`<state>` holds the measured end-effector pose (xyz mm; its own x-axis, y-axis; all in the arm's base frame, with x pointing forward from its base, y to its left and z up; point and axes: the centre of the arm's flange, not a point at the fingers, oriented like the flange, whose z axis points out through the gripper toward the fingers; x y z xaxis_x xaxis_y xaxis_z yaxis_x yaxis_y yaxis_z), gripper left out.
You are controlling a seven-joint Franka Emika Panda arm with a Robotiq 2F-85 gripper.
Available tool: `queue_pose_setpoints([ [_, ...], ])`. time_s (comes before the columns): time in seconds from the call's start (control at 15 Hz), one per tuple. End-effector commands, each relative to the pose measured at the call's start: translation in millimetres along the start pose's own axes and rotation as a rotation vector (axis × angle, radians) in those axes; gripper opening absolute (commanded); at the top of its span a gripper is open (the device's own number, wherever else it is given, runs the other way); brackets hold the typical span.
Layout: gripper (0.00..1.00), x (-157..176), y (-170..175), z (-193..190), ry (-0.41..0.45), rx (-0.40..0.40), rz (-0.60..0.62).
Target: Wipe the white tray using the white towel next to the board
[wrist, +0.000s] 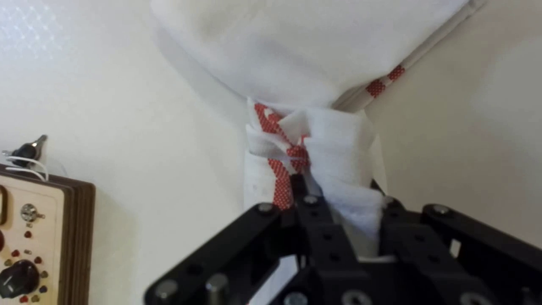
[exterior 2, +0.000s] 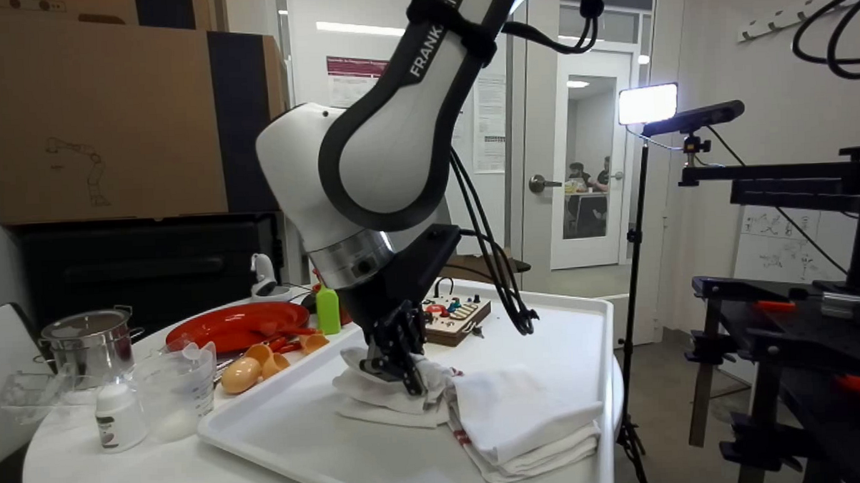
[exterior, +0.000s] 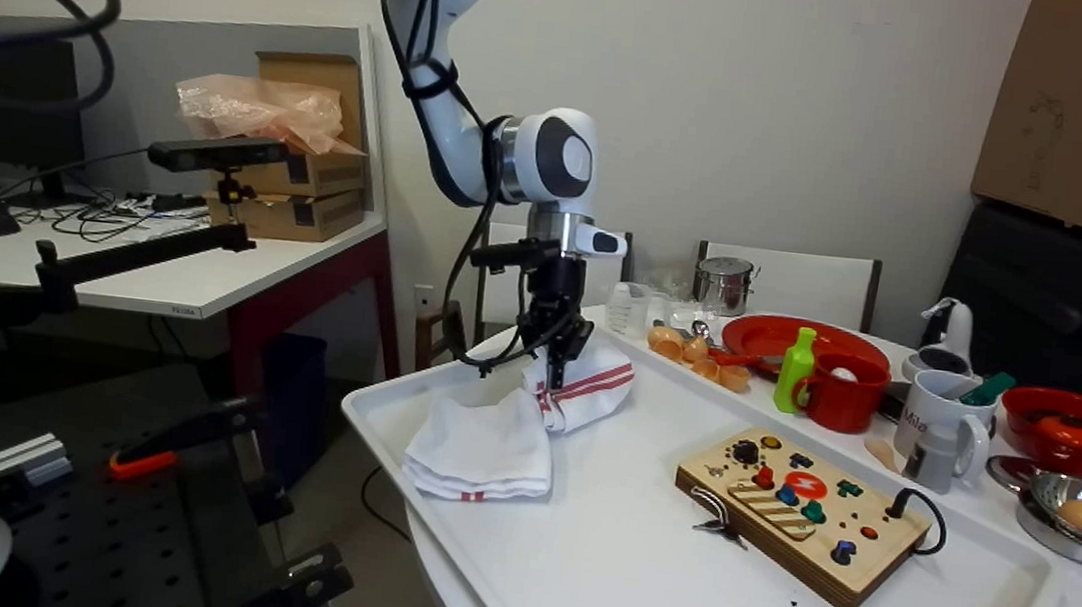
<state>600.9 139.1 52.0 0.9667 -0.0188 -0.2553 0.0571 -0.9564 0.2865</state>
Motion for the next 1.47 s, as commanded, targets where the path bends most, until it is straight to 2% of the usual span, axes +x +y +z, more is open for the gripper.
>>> queue_pose_setpoints([
  [0.0, 0.05, 9, -26, -9, 0.015, -0.021, -0.007],
  [0.4, 0.05, 20, -65, -30, 0.045, 0.006, -0.052],
  [0.6, 0.05, 36, -70, -31, 0.052, -0.01, -0.044],
  [1.13, 0.05, 71, -27, 22, 0.025, -0.102, 0.073],
  [1.4, 0.05, 86, 4, 23, 0.022, -0.129, 0.149],
])
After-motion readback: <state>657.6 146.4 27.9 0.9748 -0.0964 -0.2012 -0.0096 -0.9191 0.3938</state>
